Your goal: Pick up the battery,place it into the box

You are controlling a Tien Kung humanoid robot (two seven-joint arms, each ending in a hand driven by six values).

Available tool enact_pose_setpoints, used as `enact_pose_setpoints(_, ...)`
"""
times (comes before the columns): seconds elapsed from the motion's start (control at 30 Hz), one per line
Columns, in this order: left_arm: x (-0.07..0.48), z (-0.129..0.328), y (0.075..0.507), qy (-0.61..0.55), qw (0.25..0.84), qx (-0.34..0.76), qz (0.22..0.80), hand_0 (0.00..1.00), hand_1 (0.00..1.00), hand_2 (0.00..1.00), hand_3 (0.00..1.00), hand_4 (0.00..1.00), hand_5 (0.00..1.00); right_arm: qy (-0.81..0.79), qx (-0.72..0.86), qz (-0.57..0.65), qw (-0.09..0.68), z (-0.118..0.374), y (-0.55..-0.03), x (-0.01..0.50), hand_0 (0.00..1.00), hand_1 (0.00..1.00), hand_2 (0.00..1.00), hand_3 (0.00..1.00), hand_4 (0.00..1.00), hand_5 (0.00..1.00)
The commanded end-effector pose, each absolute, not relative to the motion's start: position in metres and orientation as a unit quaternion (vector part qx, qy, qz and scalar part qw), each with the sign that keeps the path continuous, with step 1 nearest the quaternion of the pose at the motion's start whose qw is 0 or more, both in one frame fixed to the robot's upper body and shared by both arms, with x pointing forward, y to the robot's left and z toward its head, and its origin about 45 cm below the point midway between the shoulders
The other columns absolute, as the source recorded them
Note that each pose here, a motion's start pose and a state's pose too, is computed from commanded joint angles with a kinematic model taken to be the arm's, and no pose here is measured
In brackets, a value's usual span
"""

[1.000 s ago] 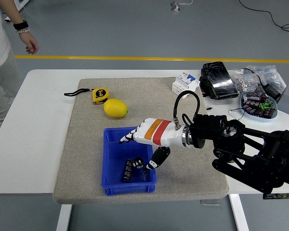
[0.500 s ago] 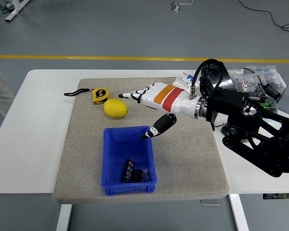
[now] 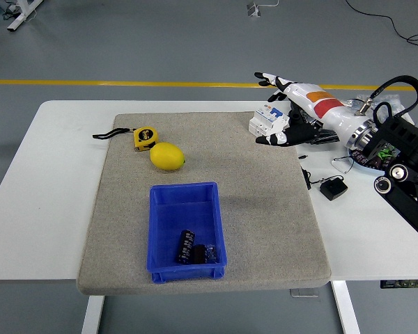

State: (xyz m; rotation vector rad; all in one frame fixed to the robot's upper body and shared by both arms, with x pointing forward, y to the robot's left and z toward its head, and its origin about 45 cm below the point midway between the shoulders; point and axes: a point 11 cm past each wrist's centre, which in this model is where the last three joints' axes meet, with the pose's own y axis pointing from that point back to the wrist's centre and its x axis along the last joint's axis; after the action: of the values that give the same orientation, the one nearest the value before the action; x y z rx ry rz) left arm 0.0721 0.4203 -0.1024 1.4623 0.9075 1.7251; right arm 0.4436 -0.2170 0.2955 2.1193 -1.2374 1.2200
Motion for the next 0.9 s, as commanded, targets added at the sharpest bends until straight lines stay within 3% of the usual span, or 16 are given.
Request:
enact_pose_setpoints(0.13,0.075,-0.103,0.417,0.350,0.349,0.561,0.664,0.531,0.498,0.565,0.596,0.683,0.570,-0.481,0.786,0.354,0.159,0.277,-0.234,0.432,0.709,0.714,0.878,0.998,0.998,0.479)
enact_pose_setpoints(0.17,0.075,-0.103,0.417,0.350,0.349,0.560,0.664,0.547,0.509,0.575,0.595,0.683,0.571,-0.491,0.792,0.332,0.146,0.273,-0.237,0.429,0.738,0.751,0.861,0.957,0.998,0.653)
enact_pose_setpoints(0.37,0.079,-0.104,0.413,0.351,0.353,0.555,0.666,0.547,0.509,0.575,0.595,0.683,0.571,-0.566,0.798,0.188,0.086,0.246,-0.259,0.415,0.738,0.751,0.861,0.957,0.998,0.653)
enact_pose_setpoints(0.4,0.080,-0.104,0.413,0.351,0.354,0.555,0.666,0.553,0.526,0.579,0.596,0.683,0.571,-0.579,0.797,0.156,0.071,0.241,-0.264,0.412,0.744,0.757,0.864,0.974,0.998,0.779)
enact_pose_setpoints(0.57,0.082,-0.104,0.411,0.351,0.356,0.553,0.666,0.553,0.526,0.579,0.596,0.683,0.571,-0.629,0.776,0.047,0.016,0.221,-0.283,0.400,0.744,0.757,0.864,0.974,0.998,0.779)
enact_pose_setpoints(0.6,0.082,-0.104,0.411,0.351,0.356,0.553,0.667,0.558,0.537,0.585,0.596,0.682,0.569,-0.635,0.771,0.044,0.018,0.218,-0.288,0.399,0.727,0.751,0.861,0.982,0.998,0.841)
enact_pose_setpoints(0.9,0.079,-0.105,0.410,0.353,0.357,0.557,0.662,0.563,0.549,0.595,0.595,0.681,0.569,-0.678,0.734,0.034,0.007,0.198,-0.318,0.383,0.723,0.750,0.857,0.980,0.998,0.874)
